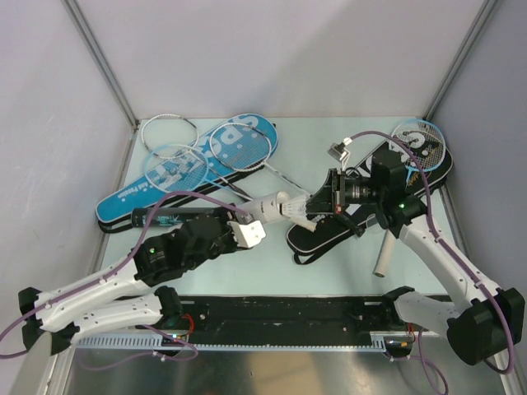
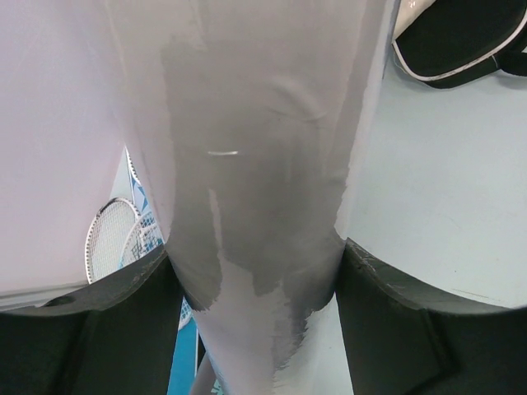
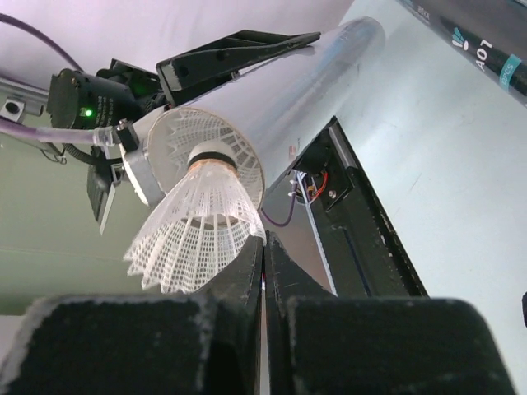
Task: Pack up the badminton gear
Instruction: Place the shuttlecock at the shuttle tube.
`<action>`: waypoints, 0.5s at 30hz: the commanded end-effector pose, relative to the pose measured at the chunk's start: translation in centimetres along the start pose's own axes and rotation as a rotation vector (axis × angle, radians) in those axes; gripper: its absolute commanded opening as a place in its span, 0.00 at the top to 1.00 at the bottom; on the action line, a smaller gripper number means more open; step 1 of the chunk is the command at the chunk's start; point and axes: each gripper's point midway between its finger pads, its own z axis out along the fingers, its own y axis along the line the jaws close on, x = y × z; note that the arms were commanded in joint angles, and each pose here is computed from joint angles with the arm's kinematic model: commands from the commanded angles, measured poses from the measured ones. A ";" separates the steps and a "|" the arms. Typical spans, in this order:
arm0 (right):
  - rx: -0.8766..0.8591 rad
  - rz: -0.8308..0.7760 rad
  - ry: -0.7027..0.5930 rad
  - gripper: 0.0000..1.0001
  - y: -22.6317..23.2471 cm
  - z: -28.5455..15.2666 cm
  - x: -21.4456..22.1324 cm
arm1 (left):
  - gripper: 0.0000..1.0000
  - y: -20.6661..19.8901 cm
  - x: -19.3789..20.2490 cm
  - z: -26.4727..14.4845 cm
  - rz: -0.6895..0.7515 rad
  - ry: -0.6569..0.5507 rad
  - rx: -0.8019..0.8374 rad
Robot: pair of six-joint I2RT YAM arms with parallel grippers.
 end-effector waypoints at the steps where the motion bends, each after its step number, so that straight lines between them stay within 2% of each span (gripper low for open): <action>1: 0.050 -0.055 -0.040 1.00 0.3 0.9 -1.4 | 0.73 1.9 -2.9 -0.8 0.017 -0.096 -0.046; 15: 0.218 -0.153 -0.117 1.00 0.6 2.8 -3.0 | 0.73 1.9 -3.0 -0.4 0.027 -0.077 -0.049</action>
